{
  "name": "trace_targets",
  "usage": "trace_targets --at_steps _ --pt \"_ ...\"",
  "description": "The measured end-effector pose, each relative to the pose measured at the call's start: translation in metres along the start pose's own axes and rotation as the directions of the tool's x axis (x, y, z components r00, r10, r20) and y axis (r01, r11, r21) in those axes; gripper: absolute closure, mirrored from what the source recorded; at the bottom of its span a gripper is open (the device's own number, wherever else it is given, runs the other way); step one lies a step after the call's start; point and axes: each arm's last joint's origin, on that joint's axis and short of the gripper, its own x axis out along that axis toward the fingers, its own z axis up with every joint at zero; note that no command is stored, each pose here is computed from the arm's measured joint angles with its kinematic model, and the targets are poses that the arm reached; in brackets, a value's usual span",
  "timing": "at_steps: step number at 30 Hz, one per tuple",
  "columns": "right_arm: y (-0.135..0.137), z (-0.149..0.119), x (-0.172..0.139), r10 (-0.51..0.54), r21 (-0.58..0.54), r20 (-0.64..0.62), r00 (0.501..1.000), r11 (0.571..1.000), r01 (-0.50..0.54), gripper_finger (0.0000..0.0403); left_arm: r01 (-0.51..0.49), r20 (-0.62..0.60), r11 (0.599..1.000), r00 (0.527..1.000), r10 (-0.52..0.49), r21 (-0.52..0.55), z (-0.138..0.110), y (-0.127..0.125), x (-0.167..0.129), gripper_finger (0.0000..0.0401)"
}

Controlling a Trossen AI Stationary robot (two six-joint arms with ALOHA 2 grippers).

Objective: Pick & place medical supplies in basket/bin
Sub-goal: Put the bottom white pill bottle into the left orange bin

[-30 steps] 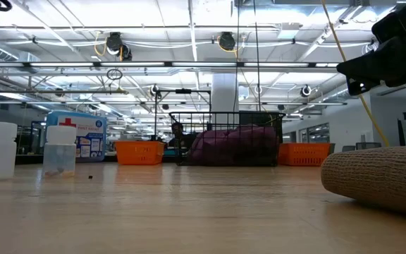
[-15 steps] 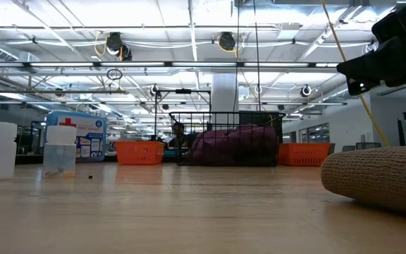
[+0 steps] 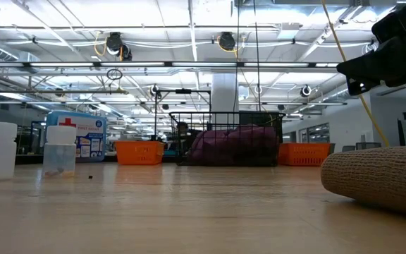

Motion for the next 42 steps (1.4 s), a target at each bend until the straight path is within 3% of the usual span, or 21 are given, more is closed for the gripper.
trace_targets --at_steps 8,18,25,32,42 --pt "0.0 0.0 0.0 0.0 0.0 0.0 1.0 1.0 0.0 0.0403 -0.008 -0.013 1.0 1.0 0.008 -0.011 0.0 0.0 0.0 0.0202" --pt "0.0 0.0 0.0 0.0 0.0 0.0 1.0 1.0 0.0 0.0403 -0.007 -0.014 1.0 1.0 0.007 -0.021 -0.001 0.0 0.0 0.0252" --pt "0.0 0.0 0.0 0.0 0.0 0.0 1.0 1.0 0.0 0.0403 -0.003 -0.017 0.999 1.0 0.003 -0.033 -0.001 0.0 0.0 0.0261" --pt "0.0 0.0 0.0 0.0 0.0 0.0 1.0 1.0 0.0 0.0403 0.021 -0.081 1.0 0.997 -0.019 0.022 -0.007 -0.007 -0.013 0.0263" --pt "0.0 0.0 0.0 0.0 0.0 0.0 1.0 1.0 0.0 0.0403 0.185 -0.043 0.98 0.982 -0.182 0.073 -0.012 -0.023 -0.043 0.0264"
